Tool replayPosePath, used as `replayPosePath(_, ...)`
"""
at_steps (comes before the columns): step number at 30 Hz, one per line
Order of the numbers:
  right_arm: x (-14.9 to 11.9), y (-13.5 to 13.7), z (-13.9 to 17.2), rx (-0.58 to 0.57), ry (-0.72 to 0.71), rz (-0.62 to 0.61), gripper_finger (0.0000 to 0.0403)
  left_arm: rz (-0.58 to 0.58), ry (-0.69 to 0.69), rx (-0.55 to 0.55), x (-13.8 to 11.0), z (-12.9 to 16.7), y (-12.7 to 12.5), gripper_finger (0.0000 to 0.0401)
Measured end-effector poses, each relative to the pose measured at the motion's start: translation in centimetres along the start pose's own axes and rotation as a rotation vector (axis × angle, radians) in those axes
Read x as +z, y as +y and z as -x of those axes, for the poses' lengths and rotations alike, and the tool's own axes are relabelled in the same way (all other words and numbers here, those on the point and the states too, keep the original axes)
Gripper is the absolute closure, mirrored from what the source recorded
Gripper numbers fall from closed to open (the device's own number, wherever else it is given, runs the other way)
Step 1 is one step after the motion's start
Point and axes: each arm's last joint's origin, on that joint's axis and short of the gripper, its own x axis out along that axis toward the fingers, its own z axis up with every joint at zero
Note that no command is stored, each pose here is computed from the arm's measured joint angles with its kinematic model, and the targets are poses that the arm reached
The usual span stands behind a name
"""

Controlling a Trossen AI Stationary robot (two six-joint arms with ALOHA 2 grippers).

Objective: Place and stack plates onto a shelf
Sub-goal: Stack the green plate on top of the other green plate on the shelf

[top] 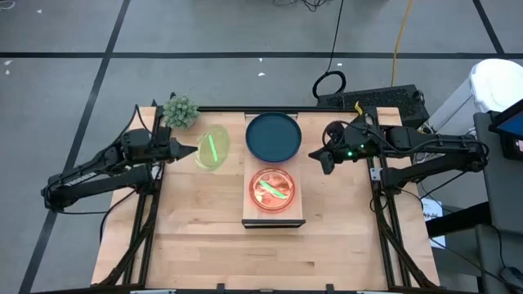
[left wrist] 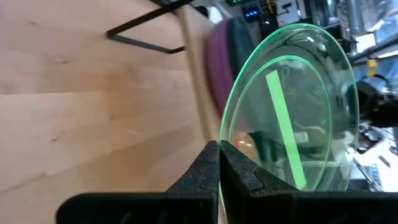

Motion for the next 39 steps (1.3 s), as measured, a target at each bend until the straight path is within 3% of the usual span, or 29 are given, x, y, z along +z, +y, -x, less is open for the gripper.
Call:
replayPosePath(10, -0.7, 0.7, 0.1, 0.035, 0.022, 0.360, 0.0402, -0.048, 0.004, -0.013, 1.2, -0.1, -4.3, 0.0398)
replayPosePath(21, -1.0, 0.9, 0.9, 0.069, 0.013, 0.539, 0.0403, -0.081, 0.073, -0.025, 1.2, -2.2, -10.3, 0.0398)
replayPosePath(28, -0.8, 0.6, 2.7, 0.095, -0.039, 0.609, 0.0403, -0.076, 0.089, 0.016, -0.6, -4.1, -13.2, 0.0398)
replayPosePath(39, -0.8, 0.2, 4.9, 0.123, -0.103, 0.704, 0.0403, -0.062, 0.075, 0.083, -5.9, -8.6, -14.3, 0.0398)
